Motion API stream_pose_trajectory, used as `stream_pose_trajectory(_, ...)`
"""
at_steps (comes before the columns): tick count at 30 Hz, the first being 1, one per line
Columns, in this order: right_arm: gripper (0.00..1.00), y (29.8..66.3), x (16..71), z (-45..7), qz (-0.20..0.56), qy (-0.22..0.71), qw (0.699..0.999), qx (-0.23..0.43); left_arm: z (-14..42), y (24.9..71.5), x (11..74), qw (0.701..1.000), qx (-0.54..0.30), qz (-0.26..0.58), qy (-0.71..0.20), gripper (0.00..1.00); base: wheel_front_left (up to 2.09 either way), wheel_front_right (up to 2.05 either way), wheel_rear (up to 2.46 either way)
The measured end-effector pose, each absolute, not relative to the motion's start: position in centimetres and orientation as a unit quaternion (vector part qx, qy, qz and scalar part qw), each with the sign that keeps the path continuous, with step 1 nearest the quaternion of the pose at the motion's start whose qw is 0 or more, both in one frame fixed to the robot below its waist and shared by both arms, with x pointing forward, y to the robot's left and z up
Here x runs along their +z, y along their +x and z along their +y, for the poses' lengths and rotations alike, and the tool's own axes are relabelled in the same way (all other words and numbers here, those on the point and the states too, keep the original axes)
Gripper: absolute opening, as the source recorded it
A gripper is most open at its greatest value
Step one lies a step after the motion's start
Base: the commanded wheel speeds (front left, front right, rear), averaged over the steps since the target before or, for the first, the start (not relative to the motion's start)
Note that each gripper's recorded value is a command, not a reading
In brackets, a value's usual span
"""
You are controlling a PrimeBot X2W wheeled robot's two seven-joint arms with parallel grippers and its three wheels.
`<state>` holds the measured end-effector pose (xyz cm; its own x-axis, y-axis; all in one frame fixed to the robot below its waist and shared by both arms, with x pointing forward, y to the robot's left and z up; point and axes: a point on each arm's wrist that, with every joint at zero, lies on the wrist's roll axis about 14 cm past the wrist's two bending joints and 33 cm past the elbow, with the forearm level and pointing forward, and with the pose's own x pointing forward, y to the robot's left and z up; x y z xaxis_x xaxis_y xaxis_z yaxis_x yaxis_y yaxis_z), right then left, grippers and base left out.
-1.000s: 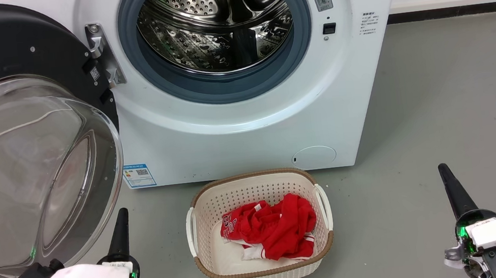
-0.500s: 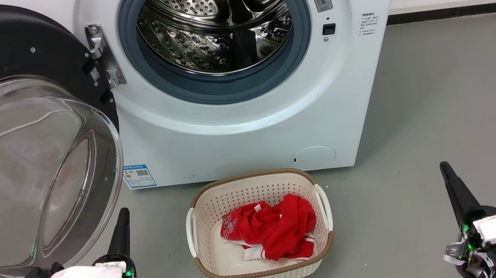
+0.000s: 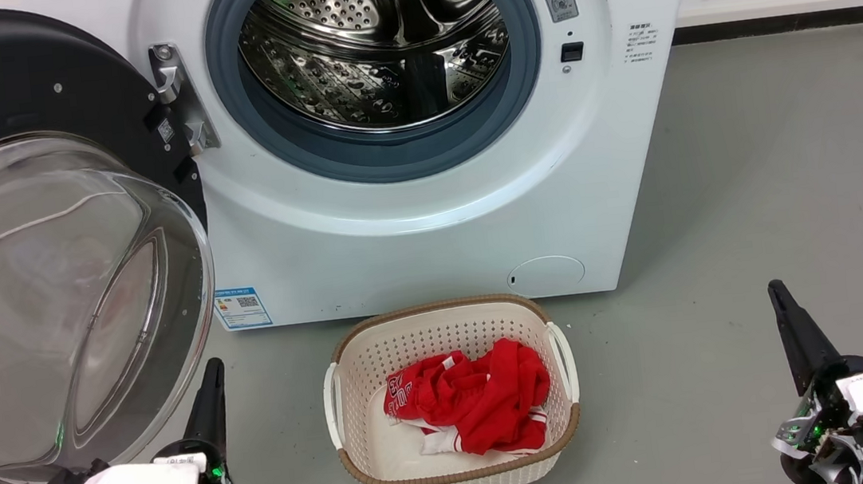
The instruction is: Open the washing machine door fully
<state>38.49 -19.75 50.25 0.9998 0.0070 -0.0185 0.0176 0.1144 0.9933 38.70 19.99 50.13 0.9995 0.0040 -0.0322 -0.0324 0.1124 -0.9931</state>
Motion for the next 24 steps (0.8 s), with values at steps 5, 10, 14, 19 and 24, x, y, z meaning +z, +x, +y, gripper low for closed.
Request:
stream_pose_trajectory(5,0.0,38.54,50.29,-19.84,0.008,0.679,0.734,-0.004,19.98,38.77,50.31,0.733,0.008,0.007,-0.68,0.0,0.0,0.0,0.0)
stream_pose_trajectory(10,0.0,38.75,50.54,-19.96,0.003,0.695,0.719,-0.003,19.99,38.77,50.35,0.718,0.006,0.006,-0.696,0.0,0.0,0.0,0.0)
stream_pose_trajectory(14,0.0,38.72,50.42,-20.01,0.004,0.704,0.71,-0.004,19.98,38.76,50.38,0.709,0.004,0.005,-0.705,0.0,0.0,0.0,0.0)
stream_pose_trajectory(19,0.0,38.72,50.4,-20.06,0.003,0.708,0.706,-0.005,20.01,38.78,50.43,0.706,0.004,0.004,-0.708,0.0,0.0,0.0,0.0)
stream_pose_trajectory(24,0.0,38.72,50.4,-20.08,0.003,0.708,0.706,-0.005,20.01,38.78,50.42,0.706,0.004,0.004,-0.708,0.0,0.0,0.0,0.0)
